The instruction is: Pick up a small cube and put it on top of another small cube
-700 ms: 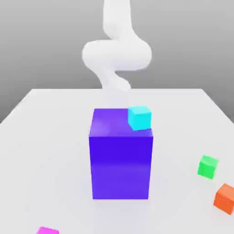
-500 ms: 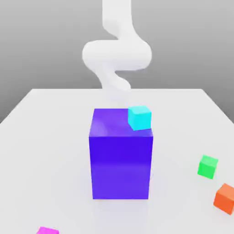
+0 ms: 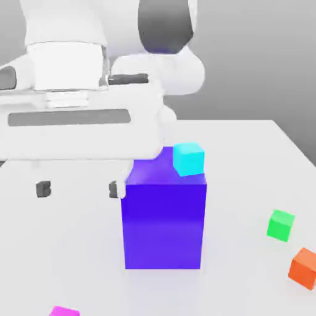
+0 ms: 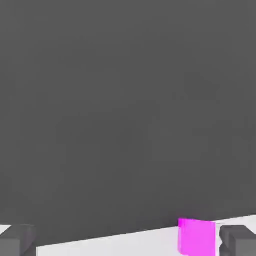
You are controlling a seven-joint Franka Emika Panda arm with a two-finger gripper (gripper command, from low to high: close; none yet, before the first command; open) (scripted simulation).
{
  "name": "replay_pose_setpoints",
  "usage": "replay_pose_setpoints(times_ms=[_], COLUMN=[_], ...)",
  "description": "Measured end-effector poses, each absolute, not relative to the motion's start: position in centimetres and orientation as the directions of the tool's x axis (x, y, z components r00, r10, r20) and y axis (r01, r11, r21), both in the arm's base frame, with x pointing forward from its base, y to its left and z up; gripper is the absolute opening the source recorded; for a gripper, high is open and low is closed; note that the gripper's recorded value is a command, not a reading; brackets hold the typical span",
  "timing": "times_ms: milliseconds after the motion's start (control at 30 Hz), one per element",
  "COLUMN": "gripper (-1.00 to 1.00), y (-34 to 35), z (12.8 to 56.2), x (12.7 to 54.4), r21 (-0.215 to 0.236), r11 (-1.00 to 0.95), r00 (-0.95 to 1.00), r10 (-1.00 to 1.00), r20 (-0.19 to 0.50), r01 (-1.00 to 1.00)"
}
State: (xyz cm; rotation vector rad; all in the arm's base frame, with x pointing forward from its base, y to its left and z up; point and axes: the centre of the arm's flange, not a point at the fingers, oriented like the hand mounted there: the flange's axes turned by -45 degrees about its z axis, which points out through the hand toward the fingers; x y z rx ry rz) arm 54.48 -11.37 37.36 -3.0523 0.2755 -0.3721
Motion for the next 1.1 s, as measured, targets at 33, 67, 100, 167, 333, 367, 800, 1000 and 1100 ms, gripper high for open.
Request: replay_pose_setpoints(times_ms=[33,67,100,167,333,367,800,1000,1100], gripper=[0.0,0.0,0.0,0.0,0.0,0.0,-1.0,-1.0,-1.0], y=[-11.8,-12.2,-12.7,-13.7,-16.1,-16.3,-16.5,-5.7,1.9], z=[35.6,33.9,32.2,28.7,20.1,18.5,15.6,20.0,20.9], x=[54.7,54.8,54.9,54.8,53.8,53.7,53.6,53.0,51.1], r21=[-0.071,-0.066,-0.061,-0.048,-0.007,-0.003,0.0,-0.037,-0.054], r11=[-0.982,-0.981,-0.98,-0.977,-0.97,-0.97,-0.969,-0.999,-0.986], r00=[0.959,0.963,0.966,0.97,0.97,0.97,0.969,1.0,0.987], r10=[-0.188,-0.194,-0.2,-0.212,-0.242,-0.244,-0.246,-0.019,0.16], r20=[0.211,0.189,0.166,0.121,0.017,0.009,0.0,-0.005,-0.004], r01=[-0.177,-0.185,-0.192,-0.208,-0.242,-0.244,-0.246,-0.019,0.159])
